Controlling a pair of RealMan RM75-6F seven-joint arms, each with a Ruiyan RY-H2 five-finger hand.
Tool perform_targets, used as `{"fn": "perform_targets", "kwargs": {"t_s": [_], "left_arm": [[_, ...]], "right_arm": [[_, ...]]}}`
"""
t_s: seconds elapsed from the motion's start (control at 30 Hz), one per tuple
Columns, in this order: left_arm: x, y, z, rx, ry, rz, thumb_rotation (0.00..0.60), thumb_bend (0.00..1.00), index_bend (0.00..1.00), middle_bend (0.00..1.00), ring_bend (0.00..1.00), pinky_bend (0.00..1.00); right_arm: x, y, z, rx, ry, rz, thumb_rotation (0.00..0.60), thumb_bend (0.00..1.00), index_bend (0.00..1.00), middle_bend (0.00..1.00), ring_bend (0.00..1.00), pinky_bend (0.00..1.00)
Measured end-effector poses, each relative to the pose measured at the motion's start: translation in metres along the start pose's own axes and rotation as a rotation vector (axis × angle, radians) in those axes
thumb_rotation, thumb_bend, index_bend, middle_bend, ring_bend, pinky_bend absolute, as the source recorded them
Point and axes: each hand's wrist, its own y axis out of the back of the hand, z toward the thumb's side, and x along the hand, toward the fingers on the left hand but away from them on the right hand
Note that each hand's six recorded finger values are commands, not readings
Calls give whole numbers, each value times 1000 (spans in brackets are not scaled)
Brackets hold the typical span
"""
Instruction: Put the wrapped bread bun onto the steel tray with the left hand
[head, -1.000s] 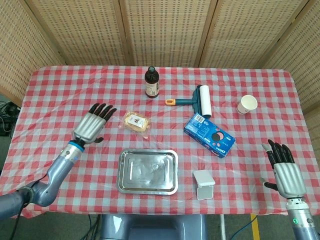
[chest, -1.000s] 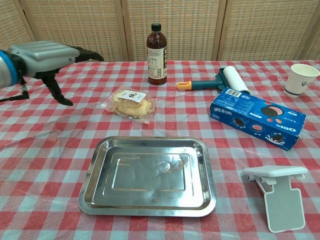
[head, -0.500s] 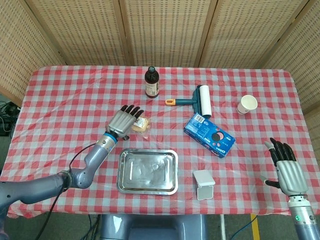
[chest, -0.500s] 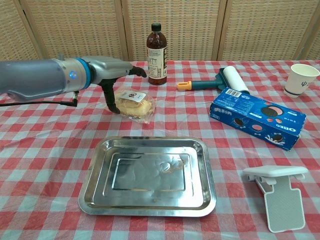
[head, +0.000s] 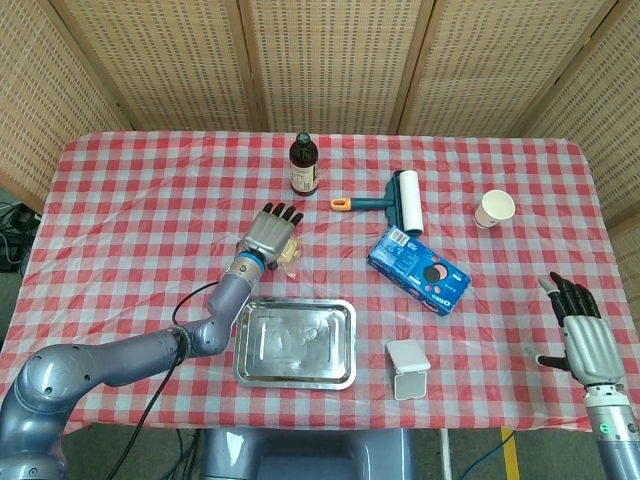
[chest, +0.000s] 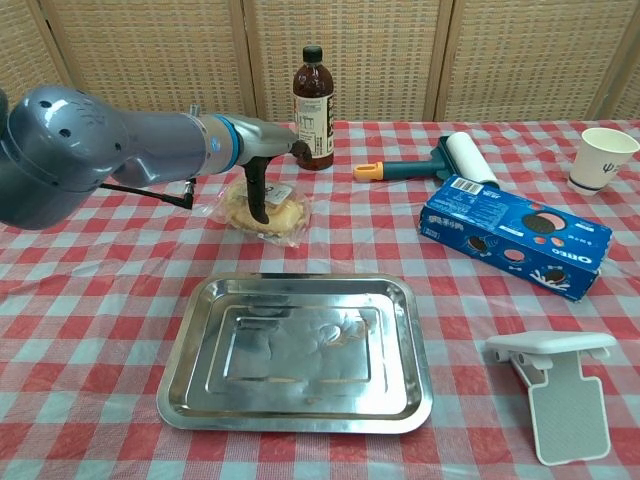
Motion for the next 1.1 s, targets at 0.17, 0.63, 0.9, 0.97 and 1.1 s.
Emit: {"fn": "perform_targets", "kwargs": {"t_s": [0.17, 0.63, 0.9, 0.97, 1.1], "left_arm": [[8, -8, -2, 16, 39, -35, 600, 184, 92, 0, 0, 89], [14, -20, 8, 54, 47, -38, 600, 448, 461, 271, 247, 393], [2, -8, 3, 11, 13, 16, 600, 449, 464, 271, 247, 393], [-8, -3, 6, 10, -22, 32, 600, 449, 464, 271, 247, 393], [-34, 6, 14, 5, -103, 52, 600, 449, 463, 271, 247, 393]], "right_arm": [[-1, 4, -3, -17, -3, -15, 600, 0, 0, 0, 0, 0], [-1, 7, -1, -31, 13, -38, 600, 0, 0, 0, 0, 0], [1, 8, 1, -29, 22, -46, 600, 0, 0, 0, 0, 0], [1, 8, 3, -27, 28, -46, 600, 0, 0, 0, 0, 0], [1, 8, 5, -26, 32, -45, 600, 0, 0, 0, 0, 0]]}}
